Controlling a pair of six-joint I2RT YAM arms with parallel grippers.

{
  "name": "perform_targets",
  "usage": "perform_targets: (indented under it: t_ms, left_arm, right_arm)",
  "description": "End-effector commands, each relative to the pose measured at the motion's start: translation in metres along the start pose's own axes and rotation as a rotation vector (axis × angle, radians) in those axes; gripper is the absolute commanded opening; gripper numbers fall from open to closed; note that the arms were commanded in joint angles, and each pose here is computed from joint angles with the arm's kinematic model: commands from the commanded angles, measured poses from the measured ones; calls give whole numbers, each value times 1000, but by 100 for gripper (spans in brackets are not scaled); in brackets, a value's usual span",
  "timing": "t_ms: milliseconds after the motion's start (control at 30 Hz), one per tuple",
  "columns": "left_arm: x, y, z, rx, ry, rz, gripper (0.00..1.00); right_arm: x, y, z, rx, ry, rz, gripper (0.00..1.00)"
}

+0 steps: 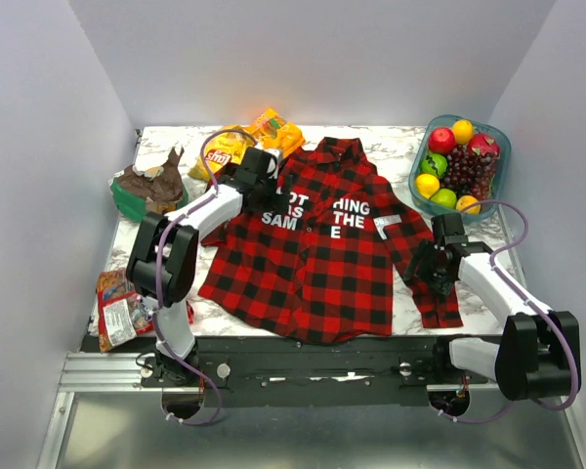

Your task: Pin the brooch onto the clothing

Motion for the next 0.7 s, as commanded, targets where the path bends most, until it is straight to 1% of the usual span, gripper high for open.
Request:
perform_targets:
  t_ms: [0, 67, 133, 200, 233, 300, 333, 400, 433, 500, 533, 567, 600, 633, 667]
  left_arm:
    - [-9, 15, -35, 24, -131, -52, 99]
    - [-2, 10, -54, 49, -183, -10, 99]
    - [4, 3, -63, 53, -219, 35, 99]
    - [8, -2, -72, 41, -255, 52, 99]
    - [10, -3, -71, 24, -272, 63, 99]
    - [14, -9, -74, 21, -285, 80, 99]
    - [15, -11, -75, 23, -286, 82, 99]
    - [21, -18, -75, 24, -290, 105, 99]
    - [23, -21, -76, 23, -294, 114, 99]
    - [30, -30, -76, 22, -300, 145, 98]
    - [30, -32, -77, 24, -303, 152, 97]
    - [35, -37, -76, 21, -306, 169, 97]
    - [37, -39, -75, 14, -308, 176, 93]
    - [39, -41, -73, 7, -311, 185, 91]
    - [43, -45, -72, 0, -319, 200, 88]
  right_arm:
    - [12, -7, -2, 45, -10, 14, 74]
    - [15, -9, 1, 56, -1, 17, 74]
    - [18, -13, 3, 67, 7, 30, 73]
    - [21, -19, 3, 79, 7, 42, 73]
    - [23, -20, 3, 83, 9, 46, 72]
    - [25, -24, 4, 82, 10, 51, 66]
    - [27, -25, 2, 89, 11, 57, 60]
    - [28, -26, 2, 84, 14, 56, 53]
    - [28, -27, 2, 83, 12, 54, 45]
    - [27, -26, 4, 72, 17, 56, 35]
    - [27, -25, 4, 70, 17, 56, 25]
    - [25, -22, 7, 54, 19, 44, 20]
    - [25, -20, 6, 55, 21, 45, 16]
    - [23, -17, 9, 44, 23, 35, 6]
    - [17, -9, 14, 19, 27, 10, 2]
Point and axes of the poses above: each gripper's point midway between its finger pads, its own y axis back along the fingers, its own z axis along the line the jaws close on, x = y × z, the point moved 6 cm from there along y, back along the fingers, and after that the axes turned 11 degrees about -y, right-handed, at the moved point
